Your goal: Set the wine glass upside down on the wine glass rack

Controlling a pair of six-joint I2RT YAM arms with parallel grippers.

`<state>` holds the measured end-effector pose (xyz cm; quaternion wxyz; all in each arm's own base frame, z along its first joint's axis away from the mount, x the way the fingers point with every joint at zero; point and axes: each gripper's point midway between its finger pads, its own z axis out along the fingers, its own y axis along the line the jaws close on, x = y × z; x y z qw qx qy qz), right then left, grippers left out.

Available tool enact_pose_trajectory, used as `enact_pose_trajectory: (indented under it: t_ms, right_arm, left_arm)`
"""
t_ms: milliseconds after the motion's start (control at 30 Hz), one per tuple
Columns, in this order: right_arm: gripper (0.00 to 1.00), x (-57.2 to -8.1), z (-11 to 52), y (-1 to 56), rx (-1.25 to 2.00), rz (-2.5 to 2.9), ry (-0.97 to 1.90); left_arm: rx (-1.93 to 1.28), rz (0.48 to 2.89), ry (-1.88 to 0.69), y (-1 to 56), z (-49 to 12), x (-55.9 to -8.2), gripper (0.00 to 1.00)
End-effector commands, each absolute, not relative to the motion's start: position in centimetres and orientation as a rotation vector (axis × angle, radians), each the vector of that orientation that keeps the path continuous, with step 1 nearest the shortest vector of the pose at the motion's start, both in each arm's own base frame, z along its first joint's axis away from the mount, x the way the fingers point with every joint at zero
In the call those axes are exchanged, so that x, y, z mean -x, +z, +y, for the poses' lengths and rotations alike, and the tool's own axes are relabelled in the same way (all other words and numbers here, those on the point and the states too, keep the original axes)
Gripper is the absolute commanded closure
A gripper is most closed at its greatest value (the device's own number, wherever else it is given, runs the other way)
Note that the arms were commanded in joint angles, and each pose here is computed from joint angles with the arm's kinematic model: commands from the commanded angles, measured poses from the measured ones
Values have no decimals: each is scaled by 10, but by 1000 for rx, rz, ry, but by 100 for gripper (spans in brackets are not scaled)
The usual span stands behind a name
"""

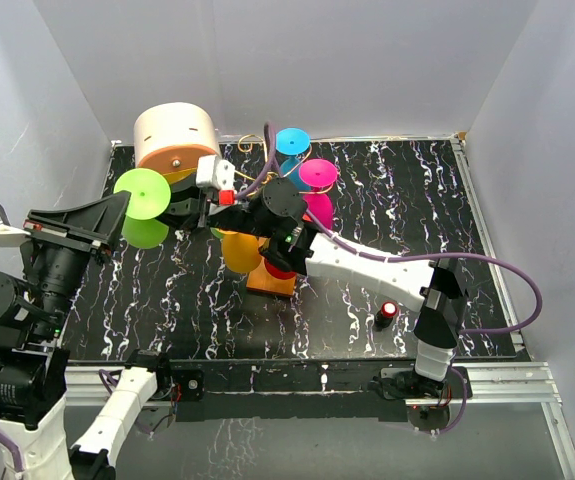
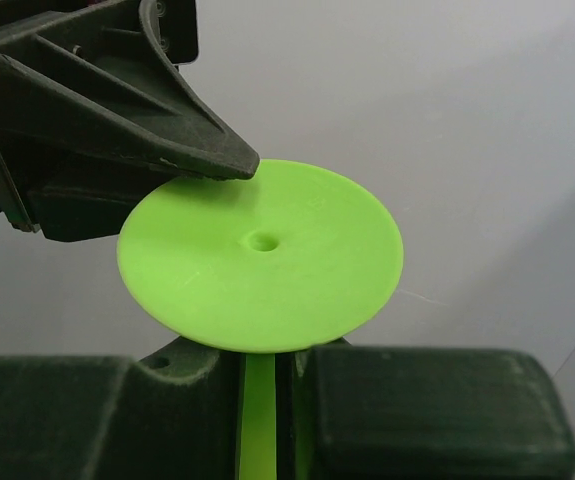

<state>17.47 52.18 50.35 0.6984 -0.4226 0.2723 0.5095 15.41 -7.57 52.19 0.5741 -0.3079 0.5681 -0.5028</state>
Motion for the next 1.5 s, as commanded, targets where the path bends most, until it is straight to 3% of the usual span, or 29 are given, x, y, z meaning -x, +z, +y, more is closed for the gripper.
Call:
enact_pose_trajectory:
  t_ms: [0, 133, 233, 300, 400, 467, 533, 767, 1000, 1200, 1467]
  right_arm:
    - [100, -154, 511, 524, 989, 532, 1155]
    - [100, -150, 509, 525, 999, 526, 1169]
    - [100, -149, 504, 528, 973, 535, 1186]
    - [83, -149, 495, 538, 932, 536, 1190]
    - [43, -154, 485, 544, 882, 585, 1180]
    - [28, -156, 476, 544, 856, 614, 1167]
    - [20, -155, 463, 546, 832, 625, 1157]
    - [16, -144, 424, 549, 802, 675, 1154]
    - [19, -143, 378, 528, 686, 1008, 1234]
    - [21, -150, 332, 508, 523, 1267, 1204]
    - [21, -123, 288, 499, 511, 1235, 1257]
  left_arm:
    - [689, 1343, -1185, 523, -81, -161, 84]
    - [690, 1344, -1174, 521, -80, -163, 99]
    - [690, 1329, -1159, 524, -77, -162, 100]
    - [694, 1314, -1144, 525, -73, -162, 100]
    - [695, 1271, -1117, 531, -67, -160, 100]
    - [690, 1238, -1084, 535, -60, -158, 100]
    - [698, 1212, -1053, 538, -54, -158, 100]
    - [674, 1223, -1036, 539, -57, -171, 100]
    - [653, 1267, -1030, 531, -64, -190, 100]
    - [550, 1370, -1082, 525, -91, -230, 100]
    - [505, 1443, -1028, 508, -101, -280, 100]
